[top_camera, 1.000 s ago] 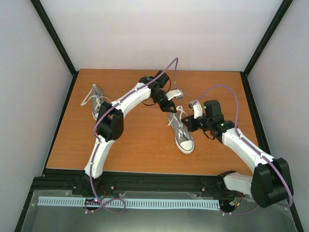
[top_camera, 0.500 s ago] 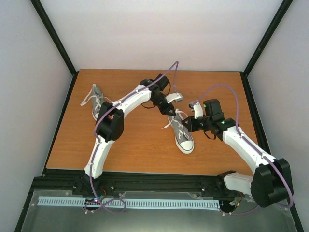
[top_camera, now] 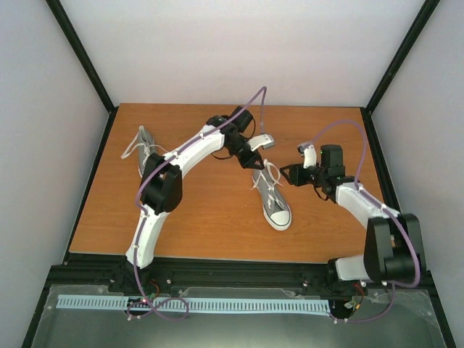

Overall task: Tie the shoes
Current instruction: Cross the shoelace with the shoelace.

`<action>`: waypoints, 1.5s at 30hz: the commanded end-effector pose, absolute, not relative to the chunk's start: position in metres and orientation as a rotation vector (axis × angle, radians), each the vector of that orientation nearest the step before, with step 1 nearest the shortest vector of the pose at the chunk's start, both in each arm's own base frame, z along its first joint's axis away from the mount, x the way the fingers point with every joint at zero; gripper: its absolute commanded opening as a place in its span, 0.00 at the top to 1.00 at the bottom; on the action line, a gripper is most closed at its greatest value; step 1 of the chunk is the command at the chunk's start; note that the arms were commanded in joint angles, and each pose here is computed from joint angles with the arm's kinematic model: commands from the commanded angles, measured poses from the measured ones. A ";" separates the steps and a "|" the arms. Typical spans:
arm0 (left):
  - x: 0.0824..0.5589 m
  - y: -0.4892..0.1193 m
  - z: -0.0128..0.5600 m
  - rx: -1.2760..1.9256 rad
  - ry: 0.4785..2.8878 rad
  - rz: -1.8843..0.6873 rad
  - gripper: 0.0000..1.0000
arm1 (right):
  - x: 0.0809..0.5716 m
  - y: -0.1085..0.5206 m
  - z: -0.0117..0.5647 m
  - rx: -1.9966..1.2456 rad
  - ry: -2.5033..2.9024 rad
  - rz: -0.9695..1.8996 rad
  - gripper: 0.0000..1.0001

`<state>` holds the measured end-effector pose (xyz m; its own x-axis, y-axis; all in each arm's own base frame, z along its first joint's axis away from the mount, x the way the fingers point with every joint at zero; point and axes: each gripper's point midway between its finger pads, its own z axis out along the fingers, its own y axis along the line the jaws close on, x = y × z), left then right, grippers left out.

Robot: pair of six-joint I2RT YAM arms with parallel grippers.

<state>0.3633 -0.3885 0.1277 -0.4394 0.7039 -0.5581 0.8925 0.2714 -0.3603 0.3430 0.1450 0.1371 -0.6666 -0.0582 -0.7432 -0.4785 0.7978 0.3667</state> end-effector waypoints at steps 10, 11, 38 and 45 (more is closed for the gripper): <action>0.365 -0.394 0.158 1.534 2.117 -0.907 0.99 | 0.373 0.174 0.128 -0.710 2.023 1.045 0.06; 0.366 -0.394 0.158 1.538 2.116 -0.905 0.99 | 0.376 0.174 0.128 -0.720 2.017 1.042 0.10; 0.369 -0.390 0.151 1.573 2.115 -0.915 0.99 | 0.367 0.209 0.111 -0.803 2.042 1.253 0.87; 0.374 -0.385 0.147 1.568 2.132 -0.876 0.99 | 0.363 0.201 0.111 -0.772 2.072 1.154 0.97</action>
